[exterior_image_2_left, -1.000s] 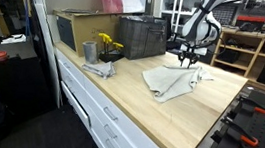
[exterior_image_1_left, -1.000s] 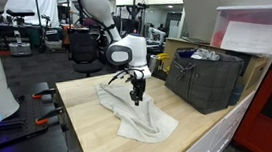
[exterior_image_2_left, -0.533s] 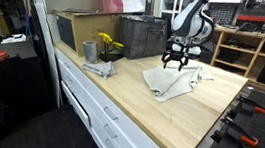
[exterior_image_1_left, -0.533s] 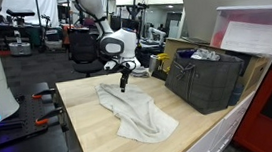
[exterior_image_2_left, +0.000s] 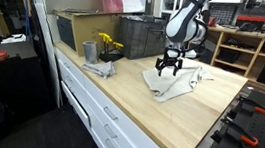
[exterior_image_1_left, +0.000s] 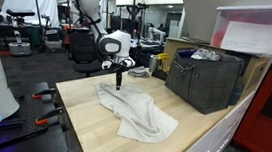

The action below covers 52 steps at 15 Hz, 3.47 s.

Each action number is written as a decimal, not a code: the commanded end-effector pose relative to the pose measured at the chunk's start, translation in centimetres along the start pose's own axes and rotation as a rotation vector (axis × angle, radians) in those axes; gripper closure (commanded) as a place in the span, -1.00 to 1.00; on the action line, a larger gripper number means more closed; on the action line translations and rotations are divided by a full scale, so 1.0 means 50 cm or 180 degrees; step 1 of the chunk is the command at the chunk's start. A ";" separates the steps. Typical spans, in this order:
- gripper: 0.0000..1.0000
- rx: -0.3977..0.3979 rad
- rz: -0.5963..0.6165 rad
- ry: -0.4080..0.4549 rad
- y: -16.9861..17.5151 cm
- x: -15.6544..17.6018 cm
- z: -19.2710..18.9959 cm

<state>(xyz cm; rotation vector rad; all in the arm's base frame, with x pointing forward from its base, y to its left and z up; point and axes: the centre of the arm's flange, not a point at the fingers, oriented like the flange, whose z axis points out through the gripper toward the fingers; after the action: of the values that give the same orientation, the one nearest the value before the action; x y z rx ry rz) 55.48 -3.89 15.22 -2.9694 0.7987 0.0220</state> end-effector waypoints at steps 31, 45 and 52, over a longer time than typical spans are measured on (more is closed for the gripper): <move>0.98 -0.0194 0.0506 0.0088 -0.271 0.078 0.039; 0.39 0.0708 0.0468 -0.0566 -0.392 0.166 -0.100; -0.64 0.0870 0.0468 -0.0808 -0.278 0.177 -0.120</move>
<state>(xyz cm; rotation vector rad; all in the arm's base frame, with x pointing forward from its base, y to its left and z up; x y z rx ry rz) 71.64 6.19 21.63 -2.5822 0.8984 0.2175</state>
